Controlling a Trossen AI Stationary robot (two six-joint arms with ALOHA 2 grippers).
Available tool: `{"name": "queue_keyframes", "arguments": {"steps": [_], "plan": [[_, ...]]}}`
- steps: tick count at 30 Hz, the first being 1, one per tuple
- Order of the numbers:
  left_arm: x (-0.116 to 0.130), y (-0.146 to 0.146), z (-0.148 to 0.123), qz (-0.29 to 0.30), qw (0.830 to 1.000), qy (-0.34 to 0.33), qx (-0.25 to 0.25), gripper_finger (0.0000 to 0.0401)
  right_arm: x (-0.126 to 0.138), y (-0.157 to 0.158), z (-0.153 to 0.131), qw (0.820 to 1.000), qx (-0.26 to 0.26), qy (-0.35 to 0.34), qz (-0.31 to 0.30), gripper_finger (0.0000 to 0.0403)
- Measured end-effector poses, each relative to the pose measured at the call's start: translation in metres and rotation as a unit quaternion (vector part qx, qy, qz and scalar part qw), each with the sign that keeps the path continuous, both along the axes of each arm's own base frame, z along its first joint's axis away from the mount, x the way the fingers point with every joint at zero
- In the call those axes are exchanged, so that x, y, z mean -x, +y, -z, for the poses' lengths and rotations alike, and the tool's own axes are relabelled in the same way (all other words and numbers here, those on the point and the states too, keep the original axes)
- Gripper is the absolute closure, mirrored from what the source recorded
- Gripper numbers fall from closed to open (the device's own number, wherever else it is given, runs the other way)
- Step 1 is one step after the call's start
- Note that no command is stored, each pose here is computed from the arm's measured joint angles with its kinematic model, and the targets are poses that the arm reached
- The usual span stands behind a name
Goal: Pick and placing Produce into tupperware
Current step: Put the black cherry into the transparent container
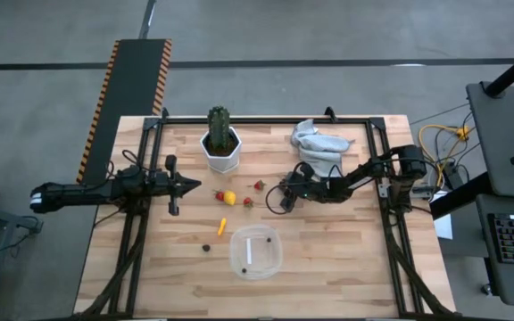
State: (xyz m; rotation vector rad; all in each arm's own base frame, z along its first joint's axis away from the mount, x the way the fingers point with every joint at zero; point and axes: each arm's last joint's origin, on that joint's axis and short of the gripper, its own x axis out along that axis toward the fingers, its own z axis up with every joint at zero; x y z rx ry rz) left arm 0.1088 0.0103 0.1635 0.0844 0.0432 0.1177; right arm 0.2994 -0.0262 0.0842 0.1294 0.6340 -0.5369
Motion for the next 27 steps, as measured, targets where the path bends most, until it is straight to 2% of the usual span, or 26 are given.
{"name": "queue_keyframes", "arguments": {"steps": [18, 21, 27], "plan": [[0.0, 0.0, 0.0, 0.0, 1.0, 0.001, 0.0, 0.0401, 0.001, 0.0, -0.008, 1.0, 0.007, -0.008, 0.0, 0.0303], [0.0, 0.0, 0.0, 0.0, 1.0, 0.002, 0.0, 0.0401, 0.0, 0.002, -0.016, 1.0, 0.008, -0.021, -0.011, 0.0303], [0.0, 0.0, 0.0, 0.0, 1.0, 0.002, 0.0, 0.0401, -0.001, 0.012, -0.042, 0.995, -0.01, -0.067, -0.07, 0.0303]]}}
